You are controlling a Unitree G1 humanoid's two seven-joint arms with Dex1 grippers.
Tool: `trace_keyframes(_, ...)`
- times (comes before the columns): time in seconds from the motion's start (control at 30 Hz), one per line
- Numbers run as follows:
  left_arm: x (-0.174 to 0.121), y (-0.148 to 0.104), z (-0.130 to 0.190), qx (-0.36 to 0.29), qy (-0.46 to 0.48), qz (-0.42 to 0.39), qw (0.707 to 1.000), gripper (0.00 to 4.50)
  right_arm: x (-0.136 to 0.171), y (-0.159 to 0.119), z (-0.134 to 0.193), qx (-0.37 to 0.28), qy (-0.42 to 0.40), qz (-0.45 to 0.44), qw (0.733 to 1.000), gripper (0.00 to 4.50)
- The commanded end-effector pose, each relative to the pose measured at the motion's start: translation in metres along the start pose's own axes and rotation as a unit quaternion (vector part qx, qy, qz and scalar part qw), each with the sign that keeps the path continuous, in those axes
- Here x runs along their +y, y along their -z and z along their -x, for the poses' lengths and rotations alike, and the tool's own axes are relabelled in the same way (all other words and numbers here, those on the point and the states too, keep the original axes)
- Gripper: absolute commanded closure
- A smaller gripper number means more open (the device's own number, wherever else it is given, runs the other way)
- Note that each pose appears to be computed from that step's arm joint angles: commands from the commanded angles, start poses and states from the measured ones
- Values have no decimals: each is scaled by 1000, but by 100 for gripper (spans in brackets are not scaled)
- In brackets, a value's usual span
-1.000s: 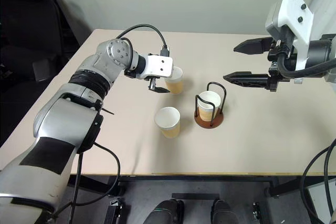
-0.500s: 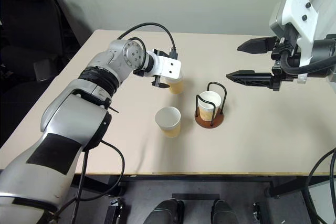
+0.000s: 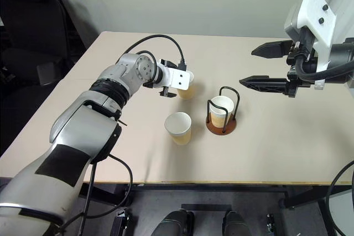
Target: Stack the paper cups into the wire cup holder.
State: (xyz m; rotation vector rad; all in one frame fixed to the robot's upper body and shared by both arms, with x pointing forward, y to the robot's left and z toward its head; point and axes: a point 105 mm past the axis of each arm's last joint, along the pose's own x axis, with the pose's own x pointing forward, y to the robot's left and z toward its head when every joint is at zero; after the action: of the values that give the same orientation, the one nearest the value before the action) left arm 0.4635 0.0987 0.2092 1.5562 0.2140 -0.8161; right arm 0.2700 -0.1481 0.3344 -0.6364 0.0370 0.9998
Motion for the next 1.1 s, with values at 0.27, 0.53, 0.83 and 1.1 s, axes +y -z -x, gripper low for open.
trace_keyframes(0.27,-7,7,-7,33,-5,-36,999,155,-2,-8,8,-6,19,22,1000,91)
trace_keyframes(0.53,-12,16,-8,60,2,-65,996,447,-2,-7,10,-1,24,23,999,91)
trace_keyframes(0.83,0,9,12,38,53,-70,995,447,-1,-1,12,16,19,18,1000,91)
trace_keyframes(1.1,30,-12,57,-29,105,-36,993,447,2,33,23,78,-5,16,997,91)
